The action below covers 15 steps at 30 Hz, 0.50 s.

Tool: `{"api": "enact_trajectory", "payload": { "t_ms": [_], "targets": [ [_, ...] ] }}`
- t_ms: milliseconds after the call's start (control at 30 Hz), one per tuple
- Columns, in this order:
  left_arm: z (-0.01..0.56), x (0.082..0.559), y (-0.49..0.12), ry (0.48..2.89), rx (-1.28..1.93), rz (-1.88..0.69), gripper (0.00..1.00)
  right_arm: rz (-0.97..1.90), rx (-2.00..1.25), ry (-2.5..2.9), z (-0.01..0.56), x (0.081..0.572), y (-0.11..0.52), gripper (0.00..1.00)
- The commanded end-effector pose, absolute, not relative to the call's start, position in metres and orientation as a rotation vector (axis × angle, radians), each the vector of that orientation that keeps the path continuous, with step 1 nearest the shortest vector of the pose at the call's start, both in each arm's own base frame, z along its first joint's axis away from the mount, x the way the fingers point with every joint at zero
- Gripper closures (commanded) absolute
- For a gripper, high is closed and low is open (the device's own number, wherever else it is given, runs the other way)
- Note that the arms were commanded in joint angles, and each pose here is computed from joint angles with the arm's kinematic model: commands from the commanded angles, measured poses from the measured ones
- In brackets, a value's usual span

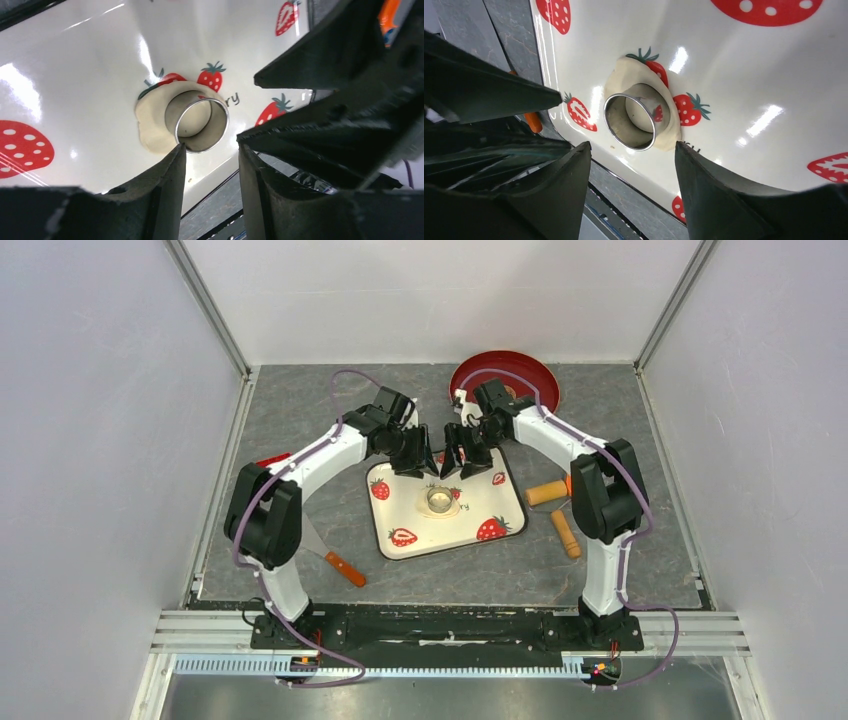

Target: Roll out the dumpling wrappers from the dough

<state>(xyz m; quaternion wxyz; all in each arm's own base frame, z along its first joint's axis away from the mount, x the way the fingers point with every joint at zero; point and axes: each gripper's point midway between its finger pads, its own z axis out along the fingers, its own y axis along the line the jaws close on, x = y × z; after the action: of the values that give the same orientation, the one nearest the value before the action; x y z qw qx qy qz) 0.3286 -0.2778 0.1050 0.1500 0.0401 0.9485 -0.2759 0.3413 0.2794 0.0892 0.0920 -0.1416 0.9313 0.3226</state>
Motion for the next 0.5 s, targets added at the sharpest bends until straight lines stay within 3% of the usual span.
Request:
{"api": "enact_trajectory", "payload": {
  "t_ms": [0,133,467],
  "targets": [
    [0.133,0.328,-0.283,2.635,0.068,-0.921,0.51,0.983,-0.393,2.726,0.104,0.343,0.269,0.36],
    [0.123,0.322,-0.270,2.638,-0.020,-0.988,0.50,0.975,-0.334,2.730,0.094,0.342,0.248,0.37],
    [0.094,0.311,-0.182,2.619,-0.356,-1.040,0.51,0.969,-0.280,2.831,0.052,0.320,0.214,0.55]
  ]
}}
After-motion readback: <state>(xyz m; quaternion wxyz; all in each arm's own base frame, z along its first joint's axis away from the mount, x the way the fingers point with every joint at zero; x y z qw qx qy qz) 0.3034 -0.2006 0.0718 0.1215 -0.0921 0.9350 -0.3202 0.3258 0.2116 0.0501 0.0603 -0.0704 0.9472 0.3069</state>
